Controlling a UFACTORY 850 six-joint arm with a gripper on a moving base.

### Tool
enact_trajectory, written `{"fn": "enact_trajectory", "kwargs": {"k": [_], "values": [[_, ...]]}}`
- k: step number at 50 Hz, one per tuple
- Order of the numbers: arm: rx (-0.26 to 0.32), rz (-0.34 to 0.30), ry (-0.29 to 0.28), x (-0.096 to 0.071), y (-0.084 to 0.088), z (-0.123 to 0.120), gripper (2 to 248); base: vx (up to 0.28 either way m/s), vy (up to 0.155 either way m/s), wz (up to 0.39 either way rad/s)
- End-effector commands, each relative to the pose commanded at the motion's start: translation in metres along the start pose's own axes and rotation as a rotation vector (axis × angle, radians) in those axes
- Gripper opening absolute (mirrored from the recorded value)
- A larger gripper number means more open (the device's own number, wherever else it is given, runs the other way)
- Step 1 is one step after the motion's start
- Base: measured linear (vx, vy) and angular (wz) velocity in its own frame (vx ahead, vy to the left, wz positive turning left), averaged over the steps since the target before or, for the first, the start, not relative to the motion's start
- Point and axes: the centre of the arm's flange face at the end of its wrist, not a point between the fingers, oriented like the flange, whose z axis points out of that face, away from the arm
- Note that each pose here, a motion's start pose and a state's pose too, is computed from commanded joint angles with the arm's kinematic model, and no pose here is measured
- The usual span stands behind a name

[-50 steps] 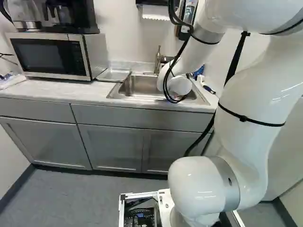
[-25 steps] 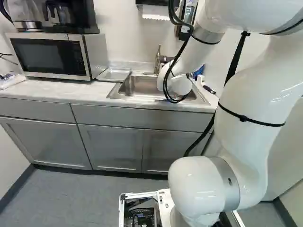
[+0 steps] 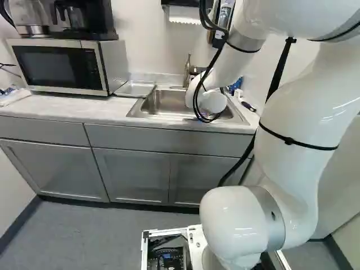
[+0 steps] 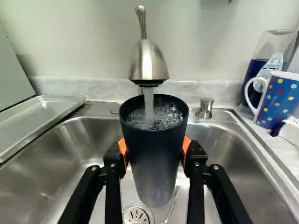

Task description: Rinse the cup and place it in the tray

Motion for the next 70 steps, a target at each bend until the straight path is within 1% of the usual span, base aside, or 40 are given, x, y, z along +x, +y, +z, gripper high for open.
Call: {"fn": "enact_trajectory", "kwargs": {"k": [30,70], "values": [[0.086,-0.016,0.004,0.002,-0.044,0.014,125,0.000,0.000,0.000],[0.201,-0.038,0.006,0.002,-0.104,0.014,125,0.000,0.000,0.000]]}}
